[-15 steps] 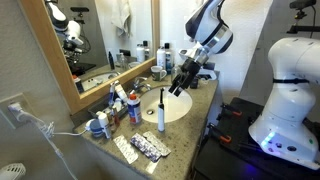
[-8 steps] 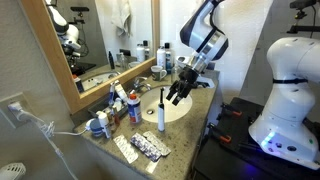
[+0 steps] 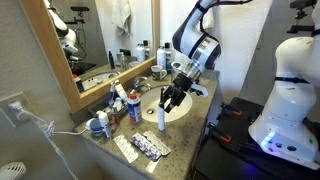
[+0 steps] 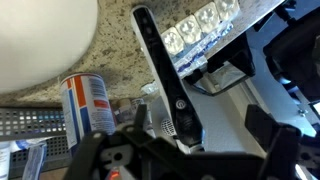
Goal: Put the toothbrush on the charging station
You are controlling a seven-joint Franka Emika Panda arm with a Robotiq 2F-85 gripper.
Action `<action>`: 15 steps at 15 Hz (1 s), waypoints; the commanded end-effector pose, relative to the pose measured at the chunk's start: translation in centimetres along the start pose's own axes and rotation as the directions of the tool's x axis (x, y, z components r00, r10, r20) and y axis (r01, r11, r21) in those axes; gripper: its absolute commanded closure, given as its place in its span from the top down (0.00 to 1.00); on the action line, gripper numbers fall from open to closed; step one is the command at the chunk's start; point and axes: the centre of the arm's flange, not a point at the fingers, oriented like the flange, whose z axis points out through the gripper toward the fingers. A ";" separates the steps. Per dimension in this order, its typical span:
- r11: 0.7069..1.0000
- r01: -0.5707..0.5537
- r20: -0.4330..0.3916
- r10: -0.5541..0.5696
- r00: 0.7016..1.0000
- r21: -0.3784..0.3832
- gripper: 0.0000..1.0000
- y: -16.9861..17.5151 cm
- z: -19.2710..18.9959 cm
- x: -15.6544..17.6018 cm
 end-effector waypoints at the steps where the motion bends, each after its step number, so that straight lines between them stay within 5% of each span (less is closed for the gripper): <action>1: 1.000 0.010 -0.029 -0.011 1.000 -0.013 1.00 1.1 1.6 0.0; 4: 1.000 0.011 -0.042 -0.012 0.999 -0.024 0.94 1.6 1.4 0.1; 5: 1.000 0.007 -0.047 -0.008 0.999 -0.027 0.74 1.8 1.4 0.2; 9: 0.999 -0.001 -0.060 -0.001 0.998 -0.039 0.42 2.4 1.2 0.2; 13: 0.999 -0.006 -0.064 0.003 0.998 -0.042 0.11 2.6 1.2 0.3; 15: 0.999 -0.009 -0.067 0.006 0.998 -0.043 0.07 2.5 1.3 0.3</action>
